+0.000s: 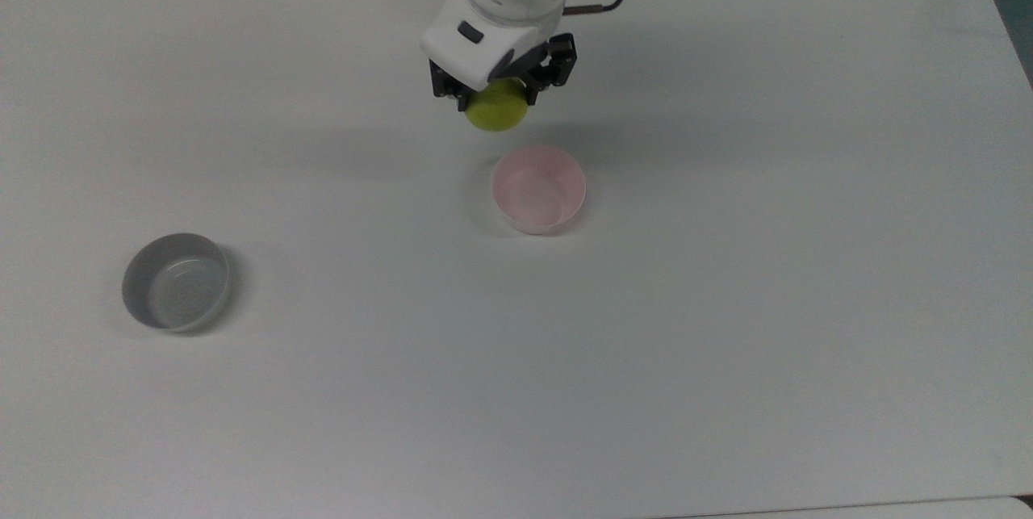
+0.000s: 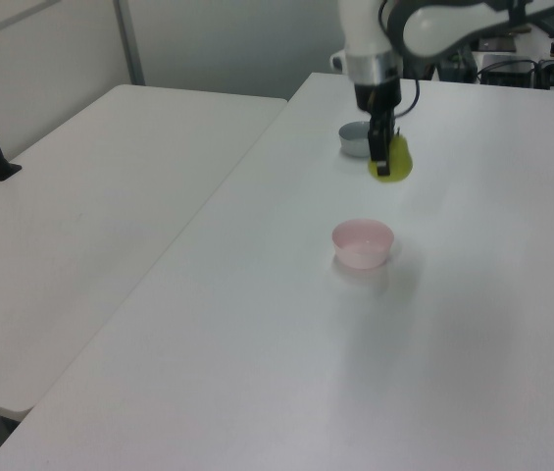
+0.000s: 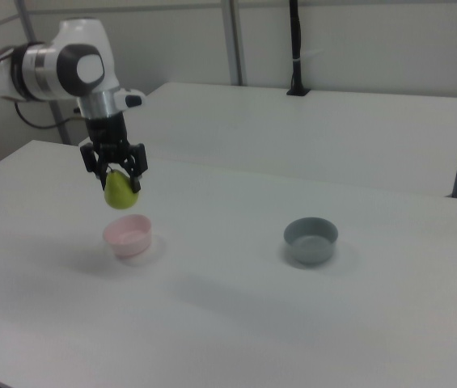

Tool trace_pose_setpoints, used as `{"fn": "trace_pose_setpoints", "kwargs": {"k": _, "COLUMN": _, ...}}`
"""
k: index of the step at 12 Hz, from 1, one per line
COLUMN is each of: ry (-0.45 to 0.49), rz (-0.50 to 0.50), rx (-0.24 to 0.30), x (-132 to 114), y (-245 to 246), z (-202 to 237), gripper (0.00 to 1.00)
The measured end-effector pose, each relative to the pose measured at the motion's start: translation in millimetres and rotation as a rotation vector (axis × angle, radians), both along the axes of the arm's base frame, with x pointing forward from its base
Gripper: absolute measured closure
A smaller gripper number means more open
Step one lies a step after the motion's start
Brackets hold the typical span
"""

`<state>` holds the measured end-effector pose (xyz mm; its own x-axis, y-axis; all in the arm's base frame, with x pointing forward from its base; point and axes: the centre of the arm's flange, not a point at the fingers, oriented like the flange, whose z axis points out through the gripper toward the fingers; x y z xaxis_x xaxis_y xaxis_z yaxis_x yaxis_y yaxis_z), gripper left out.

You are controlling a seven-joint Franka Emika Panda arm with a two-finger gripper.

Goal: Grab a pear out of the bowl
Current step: 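Lift the pear out of the bowl and carry it sideways, then lower the pear onto the table between the two bowls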

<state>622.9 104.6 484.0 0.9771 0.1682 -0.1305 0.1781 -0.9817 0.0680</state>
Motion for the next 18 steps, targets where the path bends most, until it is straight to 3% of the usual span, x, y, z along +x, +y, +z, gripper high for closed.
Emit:
{"fn": "trace_pose_setpoints", "kwargs": {"k": 3, "ry": -0.017, "rz": -0.005, "rx": 0.031, "x": -8, "y": -30, "z": 34, "gripper": 0.23}}
{"fn": "trace_pose_setpoints", "kwargs": {"k": 5, "ry": -0.017, "rz": -0.027, "rx": 0.031, "x": -6, "y": -55, "z": 34, "gripper": 0.23}}
{"fn": "trace_pose_setpoints", "kwargs": {"k": 9, "ry": -0.023, "rz": -0.072, "rx": 0.020, "x": -4, "y": -151, "z": 37, "gripper": 0.23}}
{"fn": "trace_pose_setpoints", "kwargs": {"k": 12, "ry": -0.069, "rz": -0.084, "rx": 0.012, "x": 0, "y": -181, "z": 38, "gripper": 0.23}}
{"fn": "trace_pose_setpoints", "kwargs": {"k": 18, "ry": -0.069, "rz": -0.073, "rx": 0.008, "x": 35, "y": -185, "z": -60, "gripper": 0.23}}
